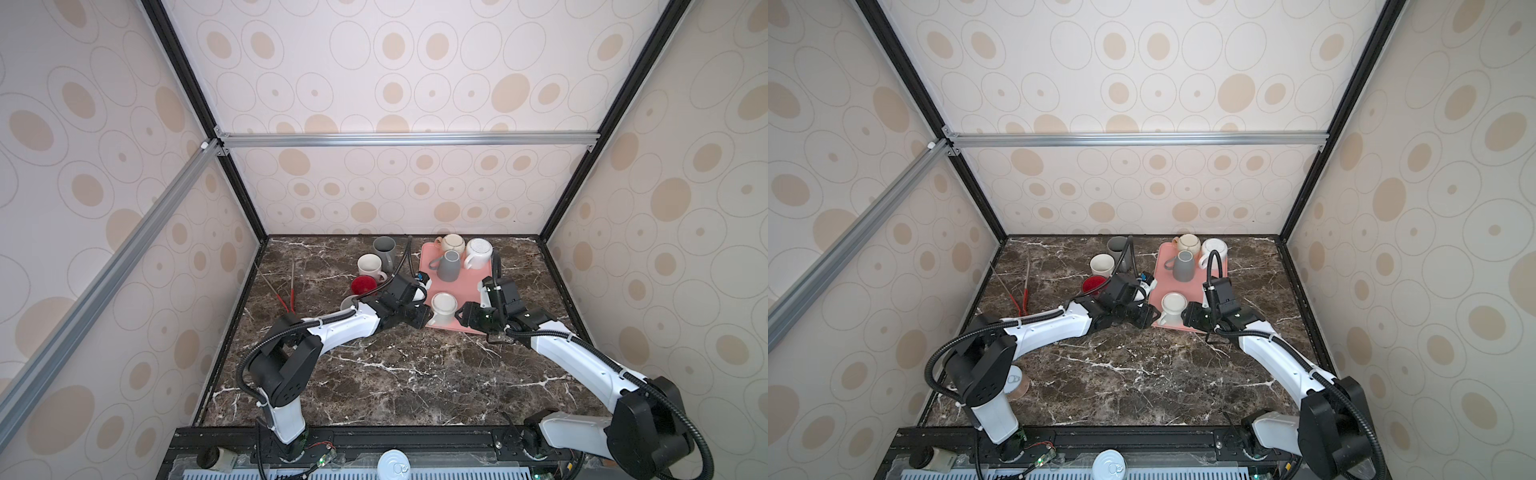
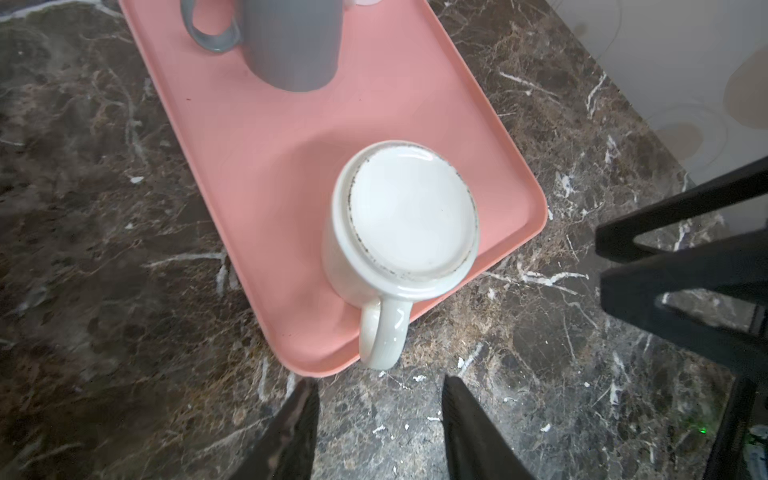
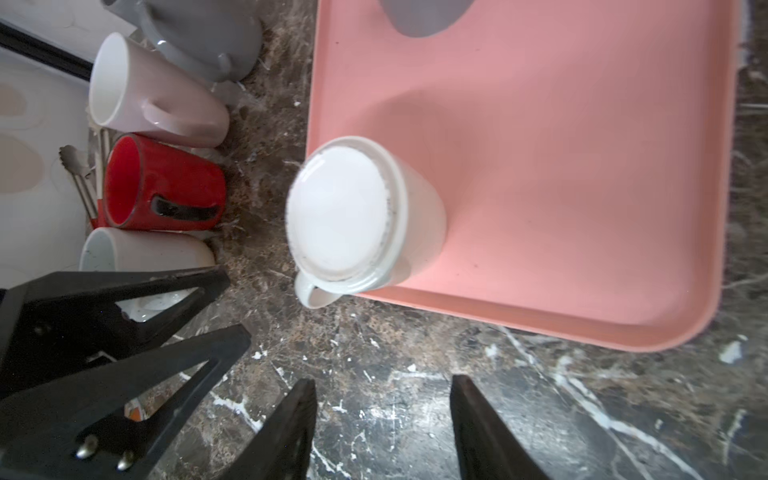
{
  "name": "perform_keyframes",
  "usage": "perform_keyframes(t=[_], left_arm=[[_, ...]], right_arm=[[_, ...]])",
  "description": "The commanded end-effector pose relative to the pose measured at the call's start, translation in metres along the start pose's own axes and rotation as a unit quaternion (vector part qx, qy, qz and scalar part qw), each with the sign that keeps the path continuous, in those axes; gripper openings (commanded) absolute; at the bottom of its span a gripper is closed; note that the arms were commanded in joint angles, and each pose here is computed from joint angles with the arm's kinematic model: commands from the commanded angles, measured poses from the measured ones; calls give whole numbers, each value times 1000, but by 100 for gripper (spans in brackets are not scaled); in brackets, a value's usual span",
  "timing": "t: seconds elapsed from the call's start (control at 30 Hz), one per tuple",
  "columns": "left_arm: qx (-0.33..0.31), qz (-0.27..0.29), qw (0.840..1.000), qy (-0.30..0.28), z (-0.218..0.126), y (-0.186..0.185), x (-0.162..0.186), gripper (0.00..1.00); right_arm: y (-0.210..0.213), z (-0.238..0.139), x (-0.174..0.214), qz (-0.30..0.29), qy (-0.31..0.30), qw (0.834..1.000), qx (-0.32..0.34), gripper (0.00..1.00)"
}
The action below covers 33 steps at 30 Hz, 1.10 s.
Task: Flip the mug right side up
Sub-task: 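Grasp the white mug's handle with the left gripper while the right gripper approaches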
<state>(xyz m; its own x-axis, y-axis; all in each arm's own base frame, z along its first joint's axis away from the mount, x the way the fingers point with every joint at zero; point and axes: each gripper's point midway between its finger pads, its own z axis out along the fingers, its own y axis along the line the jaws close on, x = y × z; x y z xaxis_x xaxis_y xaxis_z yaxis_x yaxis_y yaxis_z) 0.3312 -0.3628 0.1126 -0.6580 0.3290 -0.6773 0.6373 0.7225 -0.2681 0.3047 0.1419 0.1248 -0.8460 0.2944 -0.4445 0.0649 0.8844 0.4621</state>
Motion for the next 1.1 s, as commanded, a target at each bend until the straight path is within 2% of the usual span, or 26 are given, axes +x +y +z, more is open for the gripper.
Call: perform_keyframes(t=[0.0, 0.2, 0.5, 0.73, 0.9, 1.07], left_arm=[[2, 41, 999, 25, 14, -10, 1, 49], [-12, 40, 998, 55, 41, -5, 8, 49], [-35, 42, 997, 49, 48, 2, 1, 48], [-45, 45, 997, 44, 49, 5, -3, 38], [-46, 45, 997, 50, 52, 5, 1, 23], [-42, 45, 997, 43, 50, 3, -3, 12]], right_arm=[[-11, -4, 2, 7, -7, 1000, 15, 55], [-19, -1, 8, 11, 10, 1000, 20, 56], [-26, 2, 9, 12, 16, 999, 26, 56], [-28, 7, 11, 16, 26, 999, 24, 56], [-28, 7, 12, 18, 27, 999, 20, 56], [-27, 7, 11, 24, 22, 999, 11, 56]])
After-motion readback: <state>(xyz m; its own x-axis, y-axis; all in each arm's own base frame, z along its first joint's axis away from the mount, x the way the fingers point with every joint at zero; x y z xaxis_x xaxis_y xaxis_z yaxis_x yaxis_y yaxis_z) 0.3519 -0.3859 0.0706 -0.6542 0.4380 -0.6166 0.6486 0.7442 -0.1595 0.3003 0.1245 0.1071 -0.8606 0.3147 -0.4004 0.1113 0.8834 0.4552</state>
